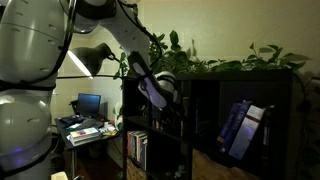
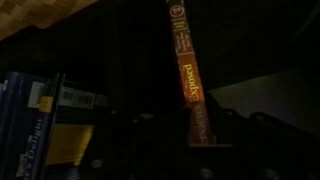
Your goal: Lay down the book on the upper shelf
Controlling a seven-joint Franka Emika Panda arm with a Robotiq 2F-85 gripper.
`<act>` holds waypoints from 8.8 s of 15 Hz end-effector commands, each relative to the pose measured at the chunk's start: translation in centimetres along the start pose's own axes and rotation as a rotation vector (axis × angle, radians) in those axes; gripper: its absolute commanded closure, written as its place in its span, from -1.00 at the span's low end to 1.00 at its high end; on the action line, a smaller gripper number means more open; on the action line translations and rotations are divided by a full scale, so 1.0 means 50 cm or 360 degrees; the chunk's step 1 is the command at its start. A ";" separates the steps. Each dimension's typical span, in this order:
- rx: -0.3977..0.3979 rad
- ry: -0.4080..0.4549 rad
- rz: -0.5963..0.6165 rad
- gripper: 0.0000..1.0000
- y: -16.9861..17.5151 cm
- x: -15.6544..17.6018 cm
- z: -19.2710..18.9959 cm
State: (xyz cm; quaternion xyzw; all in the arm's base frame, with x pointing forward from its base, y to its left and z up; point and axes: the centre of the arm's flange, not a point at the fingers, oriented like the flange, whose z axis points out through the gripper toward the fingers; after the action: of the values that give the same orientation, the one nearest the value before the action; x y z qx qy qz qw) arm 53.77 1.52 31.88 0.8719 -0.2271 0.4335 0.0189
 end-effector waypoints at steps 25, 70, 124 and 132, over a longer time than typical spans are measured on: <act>0.0294 0.0009 -0.0082 0.94 -0.025 0.004 -0.142; 0.0353 0.0410 -0.0524 0.97 -0.154 -0.172 -0.002; 0.0034 -0.0429 -0.0516 0.83 -0.090 -0.017 -0.098; 0.0015 -0.0541 -0.0427 0.94 -0.073 -0.037 -0.068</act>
State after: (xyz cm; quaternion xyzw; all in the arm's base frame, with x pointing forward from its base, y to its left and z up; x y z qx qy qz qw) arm 51.95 6.84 32.62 0.9510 -0.0978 0.2921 0.0282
